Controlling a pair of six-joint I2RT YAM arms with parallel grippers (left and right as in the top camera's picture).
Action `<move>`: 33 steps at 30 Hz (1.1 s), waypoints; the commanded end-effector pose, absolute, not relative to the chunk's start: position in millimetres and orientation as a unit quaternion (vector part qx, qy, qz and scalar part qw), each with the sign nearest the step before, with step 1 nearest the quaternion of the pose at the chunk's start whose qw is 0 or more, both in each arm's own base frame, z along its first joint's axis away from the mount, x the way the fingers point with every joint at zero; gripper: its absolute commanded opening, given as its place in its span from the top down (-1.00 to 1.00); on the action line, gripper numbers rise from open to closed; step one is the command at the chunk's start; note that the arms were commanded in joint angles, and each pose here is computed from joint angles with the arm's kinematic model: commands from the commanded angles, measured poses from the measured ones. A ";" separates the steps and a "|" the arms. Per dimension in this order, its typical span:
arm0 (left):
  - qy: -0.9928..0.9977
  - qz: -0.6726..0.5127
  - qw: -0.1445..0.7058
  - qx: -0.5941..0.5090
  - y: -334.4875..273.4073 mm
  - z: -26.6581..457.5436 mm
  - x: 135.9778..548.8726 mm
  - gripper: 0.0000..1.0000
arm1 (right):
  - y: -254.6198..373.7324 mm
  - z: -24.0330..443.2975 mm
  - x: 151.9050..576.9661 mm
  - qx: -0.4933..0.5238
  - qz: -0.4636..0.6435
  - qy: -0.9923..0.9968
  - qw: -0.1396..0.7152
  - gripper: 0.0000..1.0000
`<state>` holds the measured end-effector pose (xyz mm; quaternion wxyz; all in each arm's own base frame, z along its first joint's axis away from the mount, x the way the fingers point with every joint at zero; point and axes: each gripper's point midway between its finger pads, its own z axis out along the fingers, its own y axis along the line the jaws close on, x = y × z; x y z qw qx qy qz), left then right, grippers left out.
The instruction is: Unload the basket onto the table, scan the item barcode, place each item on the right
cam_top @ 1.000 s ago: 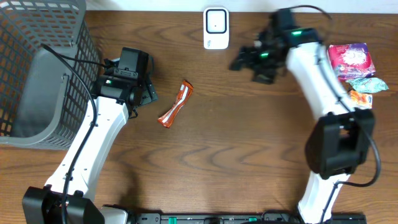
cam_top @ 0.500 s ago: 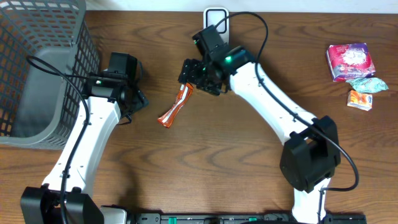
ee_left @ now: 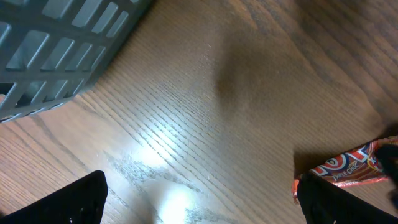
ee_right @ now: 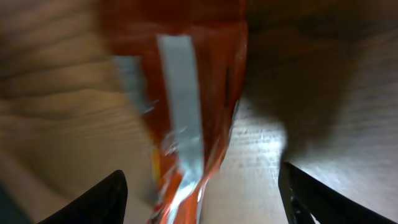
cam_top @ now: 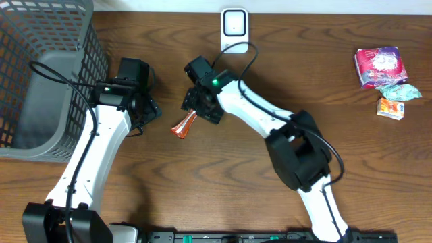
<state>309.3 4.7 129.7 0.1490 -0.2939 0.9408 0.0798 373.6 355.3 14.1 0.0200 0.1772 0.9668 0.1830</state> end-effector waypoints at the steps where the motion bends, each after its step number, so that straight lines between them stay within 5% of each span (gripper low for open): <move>1: 0.939 0.083 0.147 -0.300 6.1 128.4 306.7 -0.96 | 360.7 5.7 367.7 0.184 0.182 0.966 0.007 -0.39; 6: 0.939 0.083 0.147 -0.300 6.1 128.4 306.7 -0.96 | 359.5 -1.9 365.1 0.181 0.175 0.968 0.002 0.16; 9: 0.939 0.083 0.147 -0.300 6.1 128.4 306.7 -0.96 | 356.4 -0.5 363.9 0.160 0.172 0.972 0.000 0.95; 15: 0.939 0.083 0.147 -0.300 6.1 128.4 306.7 -0.96 | 342.9 22.1 366.0 0.126 0.212 0.968 -0.037 0.98; 23: 0.939 0.083 0.147 -0.300 6.1 128.4 306.7 -0.96 | 300.3 50.8 357.9 -0.049 0.342 0.932 -0.107 0.98; 33: 0.939 0.083 0.147 -0.300 6.1 128.4 306.7 -0.96 | 242.7 14.5 343.5 0.002 0.492 0.860 -0.137 0.98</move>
